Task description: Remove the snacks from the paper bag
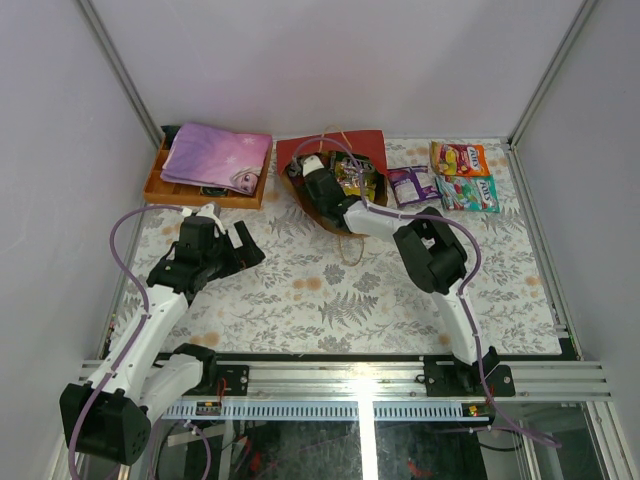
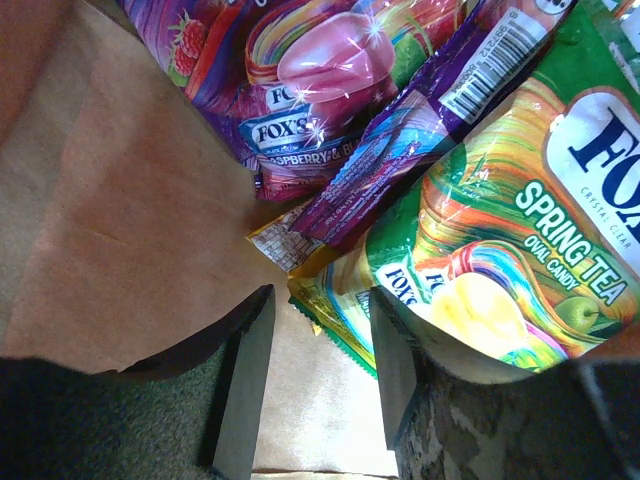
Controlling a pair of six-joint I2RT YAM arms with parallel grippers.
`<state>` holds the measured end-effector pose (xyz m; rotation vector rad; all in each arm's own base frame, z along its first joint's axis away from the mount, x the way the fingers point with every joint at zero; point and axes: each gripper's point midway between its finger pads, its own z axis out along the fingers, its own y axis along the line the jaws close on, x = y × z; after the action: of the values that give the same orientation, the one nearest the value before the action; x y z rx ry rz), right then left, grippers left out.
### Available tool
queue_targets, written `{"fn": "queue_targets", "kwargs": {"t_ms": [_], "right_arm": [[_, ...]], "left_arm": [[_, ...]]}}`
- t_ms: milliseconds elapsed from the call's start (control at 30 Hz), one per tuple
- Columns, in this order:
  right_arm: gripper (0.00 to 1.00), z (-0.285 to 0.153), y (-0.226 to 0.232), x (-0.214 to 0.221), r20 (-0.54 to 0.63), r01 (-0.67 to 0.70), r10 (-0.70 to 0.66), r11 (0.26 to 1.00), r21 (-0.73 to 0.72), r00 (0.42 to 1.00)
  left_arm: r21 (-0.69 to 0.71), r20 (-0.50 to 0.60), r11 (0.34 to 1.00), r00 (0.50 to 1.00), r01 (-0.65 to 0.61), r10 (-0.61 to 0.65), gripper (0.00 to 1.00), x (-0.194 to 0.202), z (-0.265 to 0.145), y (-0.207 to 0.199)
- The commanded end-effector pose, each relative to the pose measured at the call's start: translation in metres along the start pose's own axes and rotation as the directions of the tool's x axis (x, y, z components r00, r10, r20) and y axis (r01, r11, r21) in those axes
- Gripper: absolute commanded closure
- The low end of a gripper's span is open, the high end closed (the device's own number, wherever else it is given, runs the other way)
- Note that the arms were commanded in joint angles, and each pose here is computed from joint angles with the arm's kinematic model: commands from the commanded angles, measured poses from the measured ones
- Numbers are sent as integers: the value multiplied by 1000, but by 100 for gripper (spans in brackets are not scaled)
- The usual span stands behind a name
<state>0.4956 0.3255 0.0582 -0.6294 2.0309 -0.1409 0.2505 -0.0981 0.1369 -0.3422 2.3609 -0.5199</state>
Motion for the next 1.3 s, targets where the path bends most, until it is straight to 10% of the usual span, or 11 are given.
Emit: {"fn": "queue_targets", "kwargs": {"t_ms": [0, 733, 1000, 1267], "right_arm": [[50, 4, 9, 9, -27, 4, -5, 1000, -17, 1000], [50, 21, 6, 33, -121, 87, -81, 995, 43, 989], [97, 20, 7, 33, -128, 94, -90, 995, 31, 988], [100, 0, 16, 10, -52, 7, -11, 998, -69, 999]], "left_arm": [[18, 28, 1000, 999, -17, 17, 0, -9, 0, -5], [20, 15, 1000, 1000, -18, 17, 0, -7, 2, -5], [18, 13, 1000, 1000, -17, 17, 0, -7, 2, -5], [15, 13, 1000, 1000, -17, 16, 0, -7, 2, -4]]}}
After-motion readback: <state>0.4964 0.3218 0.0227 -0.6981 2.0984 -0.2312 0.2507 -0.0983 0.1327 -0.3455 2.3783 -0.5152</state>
